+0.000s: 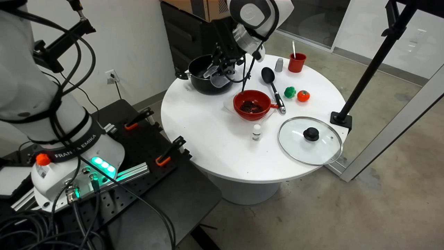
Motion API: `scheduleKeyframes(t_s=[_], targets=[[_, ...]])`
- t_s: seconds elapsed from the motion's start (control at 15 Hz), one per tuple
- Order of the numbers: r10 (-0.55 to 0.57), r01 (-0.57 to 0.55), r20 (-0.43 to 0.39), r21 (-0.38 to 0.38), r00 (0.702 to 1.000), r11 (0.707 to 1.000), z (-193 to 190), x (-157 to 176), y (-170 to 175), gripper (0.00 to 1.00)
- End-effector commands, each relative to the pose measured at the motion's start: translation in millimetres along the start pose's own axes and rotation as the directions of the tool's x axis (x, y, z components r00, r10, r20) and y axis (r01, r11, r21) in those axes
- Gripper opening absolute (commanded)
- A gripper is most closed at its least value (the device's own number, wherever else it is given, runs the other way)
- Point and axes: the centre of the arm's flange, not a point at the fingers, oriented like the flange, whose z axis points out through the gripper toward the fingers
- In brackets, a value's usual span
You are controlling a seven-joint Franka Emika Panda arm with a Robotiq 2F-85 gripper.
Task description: Pour the things in the jug into the bowl
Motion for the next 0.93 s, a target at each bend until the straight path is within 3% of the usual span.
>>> scheduleKeyframes(t_s=[0.0,0.33,0.47,0.87], targets=[[-0.049,0.033,0.097,0.163,0.994,0.986,6,22,18,0.06],[-0.095,0.01,0.224,0.352,0.97,0.936,11,24,61,0.06],[-0.095,-0.007,0.239,0.393,0.966,0.919,5,20,79,0.06],[-0.059,-0.027,0.184,0.434,0.981,0.901,-27,4,120,0.06]])
